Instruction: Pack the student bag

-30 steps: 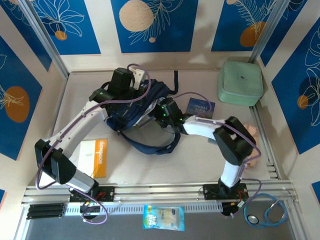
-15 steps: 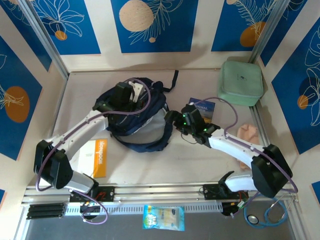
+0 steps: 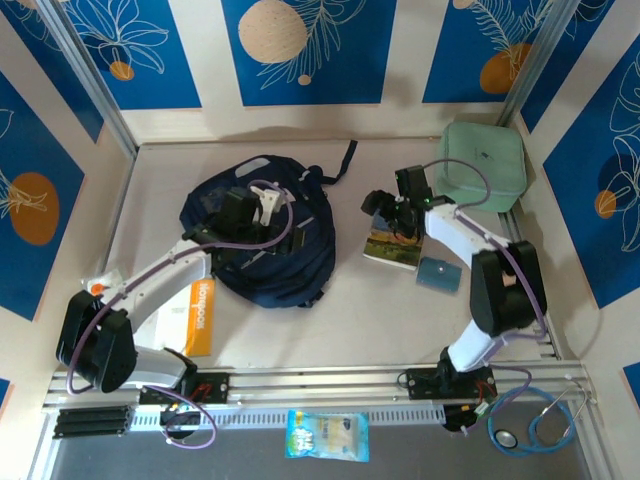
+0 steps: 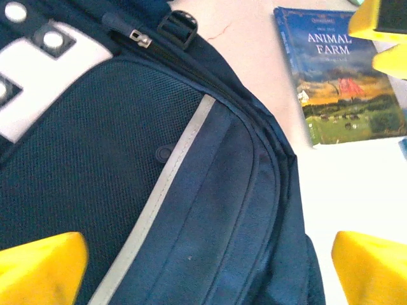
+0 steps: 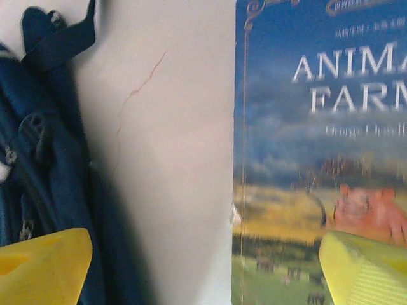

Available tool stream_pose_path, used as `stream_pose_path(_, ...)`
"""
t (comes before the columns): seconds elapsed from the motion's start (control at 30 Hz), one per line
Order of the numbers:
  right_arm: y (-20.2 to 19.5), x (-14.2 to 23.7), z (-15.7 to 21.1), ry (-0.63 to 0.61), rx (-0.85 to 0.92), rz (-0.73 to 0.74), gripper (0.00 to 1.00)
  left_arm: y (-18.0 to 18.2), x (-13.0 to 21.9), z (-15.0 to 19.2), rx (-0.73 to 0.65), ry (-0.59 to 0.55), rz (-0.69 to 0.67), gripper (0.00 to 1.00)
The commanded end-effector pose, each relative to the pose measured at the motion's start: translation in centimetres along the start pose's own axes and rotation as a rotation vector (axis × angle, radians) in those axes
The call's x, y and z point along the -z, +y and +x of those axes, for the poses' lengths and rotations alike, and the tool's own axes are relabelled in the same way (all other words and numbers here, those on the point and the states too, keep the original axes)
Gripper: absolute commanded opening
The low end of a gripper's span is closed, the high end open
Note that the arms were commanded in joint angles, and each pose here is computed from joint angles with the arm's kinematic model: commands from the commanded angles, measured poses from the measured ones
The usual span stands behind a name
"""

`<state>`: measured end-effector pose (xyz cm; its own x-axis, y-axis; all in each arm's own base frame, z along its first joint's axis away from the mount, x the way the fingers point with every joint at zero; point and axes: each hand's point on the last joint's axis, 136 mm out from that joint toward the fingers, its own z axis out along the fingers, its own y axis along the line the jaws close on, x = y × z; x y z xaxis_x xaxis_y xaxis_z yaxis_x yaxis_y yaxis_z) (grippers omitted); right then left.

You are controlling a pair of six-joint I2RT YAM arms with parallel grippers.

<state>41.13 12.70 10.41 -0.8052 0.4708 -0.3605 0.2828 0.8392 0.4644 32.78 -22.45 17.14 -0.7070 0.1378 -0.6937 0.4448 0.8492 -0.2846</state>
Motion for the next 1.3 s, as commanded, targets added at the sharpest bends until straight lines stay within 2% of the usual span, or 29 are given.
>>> stream_pose_path(0.0, -1.0, -1.9, -0.1, 0.108, 0.013, 0.045, 0.91, -0.3, 1.0, -1.4, 0.053, -0.068, 0.02, 1.0)
stream_pose_path(0.17, -1.5, -4.4, -0.2, 0.174, -0.005, 0.081, 0.89, -0.7, 1.1, -1.5, 0.074, -0.055, 0.034, 1.0)
stream_pose_path(0.4, -2.9, -5.4, 2.8, 0.26, -0.049, 0.119, 0.87, -1.0, 0.6, -1.9, 0.116, -0.014, 0.041, 1.0)
stream_pose_path(0.7, -3.4, -3.2, 10.0, 0.414, -0.1, 0.125, 0.85, -3.8, -1.2, -2.9, 0.15, 0.038, 0.134, 1.0)
stream_pose_path(1.0, -3.7, 0.7, 17.1, 0.394, -0.229, 0.105, 0.86, -7.1, -4.2, -2.6, 0.223, 0.107, 0.18, 1.0)
stream_pose_path(1.1, -2.8, 2.3, 16.8, 0.356, -0.261, 0.021, 0.86, -8.8, -5.1, -2.1, 0.234, 0.129, 0.216, 1.0)
stream_pose_path(1.17, -1.7, 4.1, 15.0, 0.327, -0.227, -0.065, 0.86, -10.1, -5.6, -1.7, 0.242, 0.148, 0.241, 0.99)
stream_pose_path(1.27, -1.8, 6.4, 12.1, 0.264, -0.171, -0.107, 0.86, -11.5, -6.1, -0.9, 0.264, 0.172, 0.26, 0.97)
